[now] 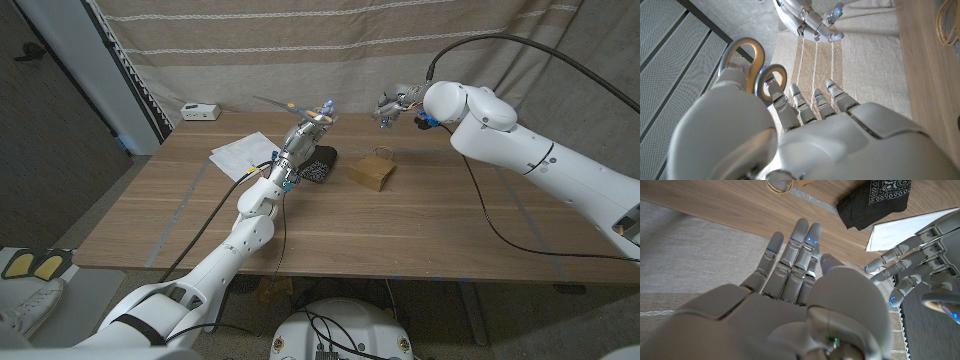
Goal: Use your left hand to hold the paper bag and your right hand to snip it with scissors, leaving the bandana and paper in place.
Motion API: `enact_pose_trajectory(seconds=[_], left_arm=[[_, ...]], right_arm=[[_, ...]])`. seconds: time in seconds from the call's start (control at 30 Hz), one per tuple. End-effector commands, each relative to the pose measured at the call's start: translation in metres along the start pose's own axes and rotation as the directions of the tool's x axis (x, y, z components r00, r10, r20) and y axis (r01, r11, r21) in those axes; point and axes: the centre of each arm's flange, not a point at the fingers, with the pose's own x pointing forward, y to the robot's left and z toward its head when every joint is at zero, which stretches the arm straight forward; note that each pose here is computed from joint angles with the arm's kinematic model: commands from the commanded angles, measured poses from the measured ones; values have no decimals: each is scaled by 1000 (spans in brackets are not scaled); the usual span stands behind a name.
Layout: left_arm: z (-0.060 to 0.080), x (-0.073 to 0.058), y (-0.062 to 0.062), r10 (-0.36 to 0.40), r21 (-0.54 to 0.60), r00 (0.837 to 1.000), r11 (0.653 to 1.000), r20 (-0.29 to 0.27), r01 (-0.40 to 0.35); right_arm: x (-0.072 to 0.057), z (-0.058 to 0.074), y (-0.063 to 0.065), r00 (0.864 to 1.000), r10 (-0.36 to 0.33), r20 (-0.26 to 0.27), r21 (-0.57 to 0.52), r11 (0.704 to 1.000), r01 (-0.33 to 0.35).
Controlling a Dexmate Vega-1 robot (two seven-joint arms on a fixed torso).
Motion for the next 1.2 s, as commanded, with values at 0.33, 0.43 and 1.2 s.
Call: enact_pose_trajectory(seconds=[0.33, 0.43, 1.2], left_arm=[[9, 7, -3, 0, -32, 999, 999, 41, 1], [10, 8, -3, 4, -38, 999, 999, 44, -2], [12, 5, -3, 33, -60, 997, 998, 72, -29]], right_arm=[[4, 0, 5, 1000, 1, 5, 21, 1000, -1], [4, 0, 4, 1000, -1, 7, 21, 1000, 1], [3, 3, 4, 1000, -3, 13, 24, 1000, 3]])
